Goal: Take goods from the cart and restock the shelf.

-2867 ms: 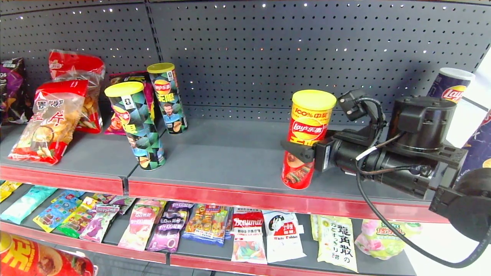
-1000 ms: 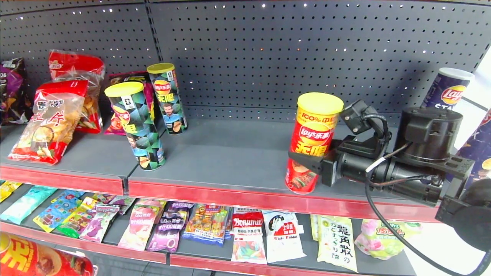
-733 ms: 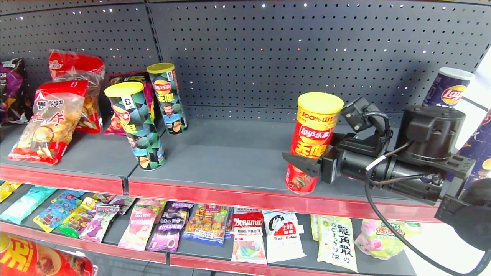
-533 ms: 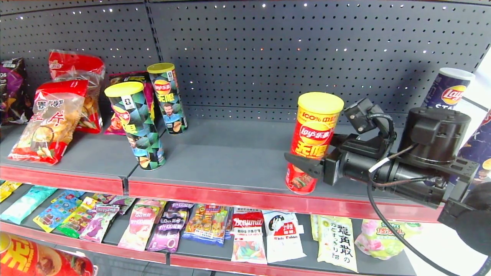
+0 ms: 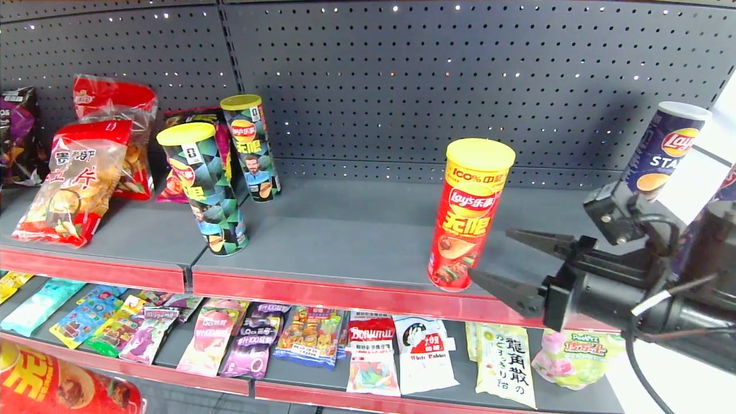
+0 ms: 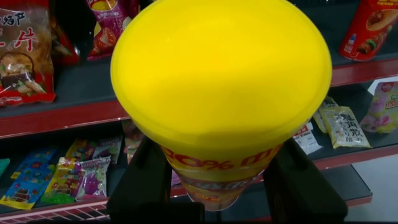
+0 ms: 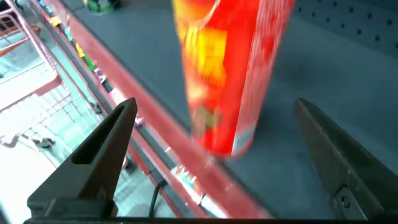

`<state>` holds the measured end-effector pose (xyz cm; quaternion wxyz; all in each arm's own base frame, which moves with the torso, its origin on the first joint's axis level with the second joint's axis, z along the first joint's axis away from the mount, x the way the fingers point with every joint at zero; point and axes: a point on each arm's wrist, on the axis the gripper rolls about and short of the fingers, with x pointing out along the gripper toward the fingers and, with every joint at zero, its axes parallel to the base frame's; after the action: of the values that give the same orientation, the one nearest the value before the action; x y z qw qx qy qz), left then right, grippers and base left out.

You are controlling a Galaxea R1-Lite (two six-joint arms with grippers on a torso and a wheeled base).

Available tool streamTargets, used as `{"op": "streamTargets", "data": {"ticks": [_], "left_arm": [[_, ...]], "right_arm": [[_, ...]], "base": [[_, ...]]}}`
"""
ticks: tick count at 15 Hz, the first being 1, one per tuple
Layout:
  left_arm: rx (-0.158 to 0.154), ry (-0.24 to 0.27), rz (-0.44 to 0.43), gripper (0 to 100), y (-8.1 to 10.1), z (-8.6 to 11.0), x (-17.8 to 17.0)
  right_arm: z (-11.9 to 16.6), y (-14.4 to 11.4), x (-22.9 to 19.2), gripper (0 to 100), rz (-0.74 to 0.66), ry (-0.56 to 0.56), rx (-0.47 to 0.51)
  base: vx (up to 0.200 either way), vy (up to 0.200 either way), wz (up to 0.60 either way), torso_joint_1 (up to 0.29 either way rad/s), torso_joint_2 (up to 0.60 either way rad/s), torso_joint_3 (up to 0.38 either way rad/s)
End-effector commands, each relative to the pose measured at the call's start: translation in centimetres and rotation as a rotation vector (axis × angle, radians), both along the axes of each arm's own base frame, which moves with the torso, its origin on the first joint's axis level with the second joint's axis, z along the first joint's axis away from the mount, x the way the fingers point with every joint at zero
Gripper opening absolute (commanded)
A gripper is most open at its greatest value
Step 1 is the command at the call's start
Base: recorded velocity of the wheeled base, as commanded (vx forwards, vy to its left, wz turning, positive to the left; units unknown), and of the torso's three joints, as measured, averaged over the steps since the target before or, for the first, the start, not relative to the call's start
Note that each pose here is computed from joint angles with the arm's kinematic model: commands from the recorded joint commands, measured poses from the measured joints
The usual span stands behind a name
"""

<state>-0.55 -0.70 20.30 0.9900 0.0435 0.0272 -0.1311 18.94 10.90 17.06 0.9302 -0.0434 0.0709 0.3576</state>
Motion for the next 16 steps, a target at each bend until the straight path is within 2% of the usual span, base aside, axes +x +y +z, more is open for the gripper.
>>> {"op": "streamTargets", "data": {"ticks": [1, 3, 6, 10, 13, 16], "left_arm": [[-0.002, 0.025, -0.005, 0, 0.0, 0.1, 0.6], [-0.003, 0.04, -0.016, 0, 0.0, 0.2, 0.9], [-0.004, 0.046, -0.018, 0, 0.0, 0.8, 1.8], [-0.009, 0.037, -0.086, 0, 0.0, 2.2, 4.1], [-0.014, 0.038, -0.107, 0, 0.0, 2.1, 4.1], [-0.029, 0.068, -0.111, 0, 0.0, 2.2, 4.8]], "right_arm": [[0.4, -2.4, -4.2, 100, -0.007, -0.051, 0.038], [0.2, -6.5, -7.6, 100, -0.167, -0.121, 0.06], [0.5, -9.5, -10.7, 100, -0.376, -0.152, 0.06], [0.5, -10.3, -17.4, 100, -0.453, -0.138, 0.026], [-3.2, -10.2, -22.9, 100, -0.576, -0.003, -0.023], [-5.3, -10.4, -23.5, 100, -0.746, 0.057, -0.063]], "base": [[0.0, 0.0, 0.0, 0.0, 0.0, 0.0], [0.0, 0.0, 0.0, 0.0, 0.0, 0.0], [0.0, 0.0, 0.0, 0.0, 0.0, 0.0], [0.0, 0.0, 0.0, 0.0, 0.0, 0.0], [0.0, 0.0, 0.0, 0.0, 0.0, 0.0], [0.0, 0.0, 0.0, 0.0, 0.0, 0.0]]}}
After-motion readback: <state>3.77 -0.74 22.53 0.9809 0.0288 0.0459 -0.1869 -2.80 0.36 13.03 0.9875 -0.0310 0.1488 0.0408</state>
